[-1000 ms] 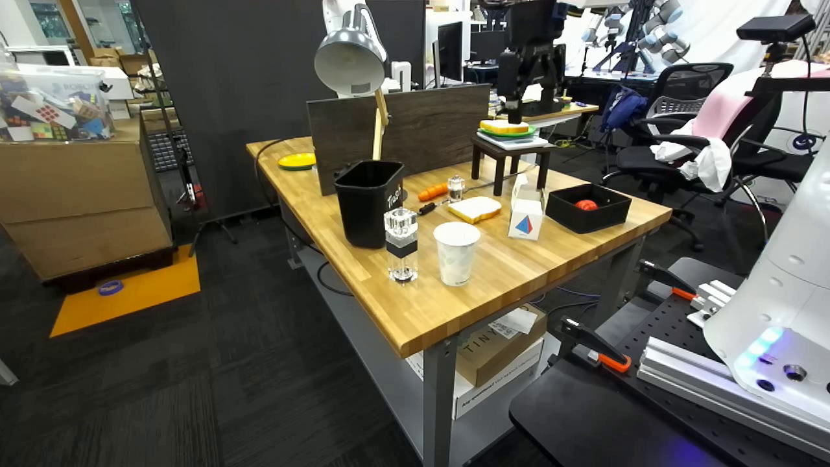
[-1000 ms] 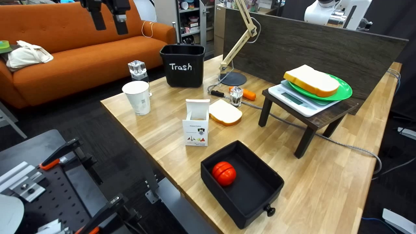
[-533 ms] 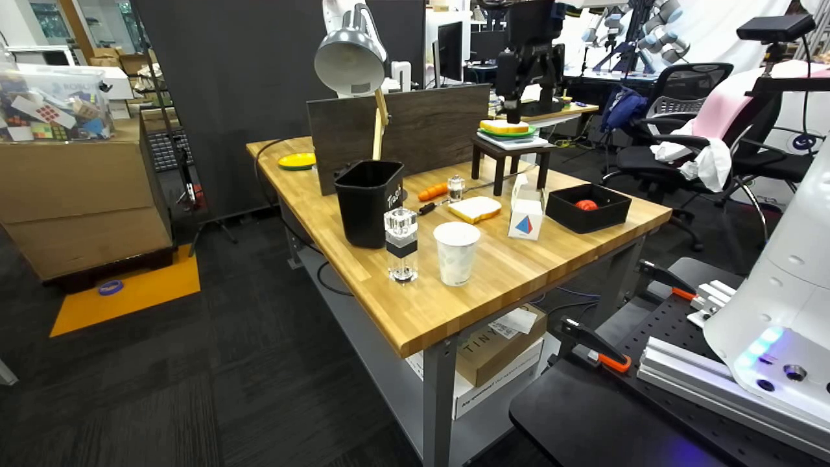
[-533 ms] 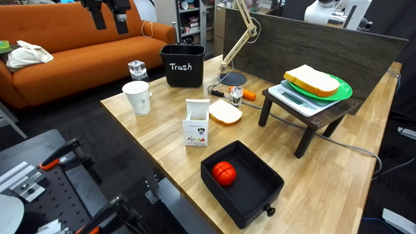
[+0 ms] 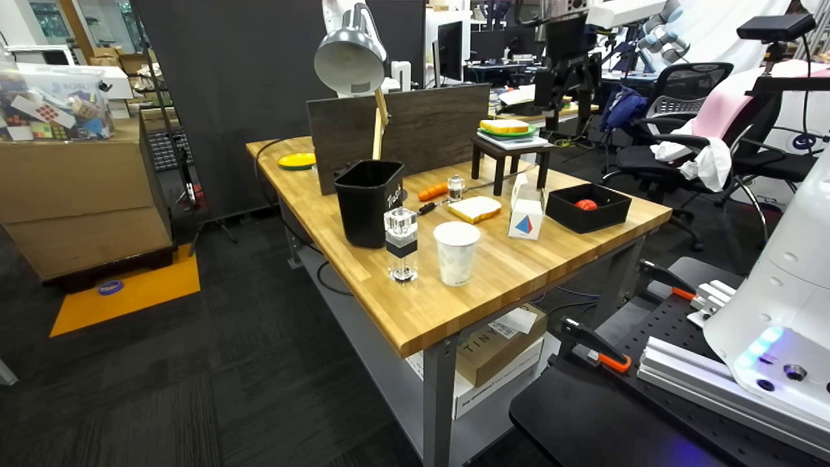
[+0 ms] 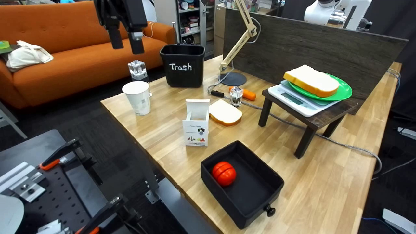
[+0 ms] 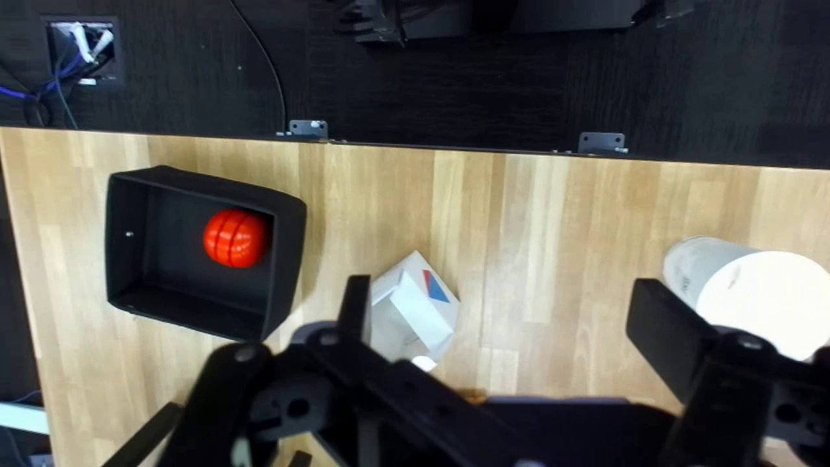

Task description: Place the tomato toy on the slice of bread

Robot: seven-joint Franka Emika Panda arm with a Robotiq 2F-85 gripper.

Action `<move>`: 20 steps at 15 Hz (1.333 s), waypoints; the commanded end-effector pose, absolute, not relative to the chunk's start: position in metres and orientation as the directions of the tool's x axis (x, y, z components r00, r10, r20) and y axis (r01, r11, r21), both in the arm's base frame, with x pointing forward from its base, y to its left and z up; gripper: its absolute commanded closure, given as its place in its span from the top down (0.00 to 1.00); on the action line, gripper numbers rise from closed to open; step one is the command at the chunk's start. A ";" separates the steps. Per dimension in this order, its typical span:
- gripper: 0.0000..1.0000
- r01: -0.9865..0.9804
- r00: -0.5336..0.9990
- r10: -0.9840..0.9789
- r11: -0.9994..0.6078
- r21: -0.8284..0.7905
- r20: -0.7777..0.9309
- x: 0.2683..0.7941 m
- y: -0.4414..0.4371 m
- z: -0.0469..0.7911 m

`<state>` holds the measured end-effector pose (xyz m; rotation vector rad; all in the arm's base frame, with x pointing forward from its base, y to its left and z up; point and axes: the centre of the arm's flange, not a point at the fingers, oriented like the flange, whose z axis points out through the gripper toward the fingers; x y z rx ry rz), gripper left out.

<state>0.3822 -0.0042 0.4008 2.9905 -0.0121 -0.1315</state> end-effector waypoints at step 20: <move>1.00 -0.222 0.973 -0.230 -0.955 0.195 -0.020 0.396 -0.117 0.387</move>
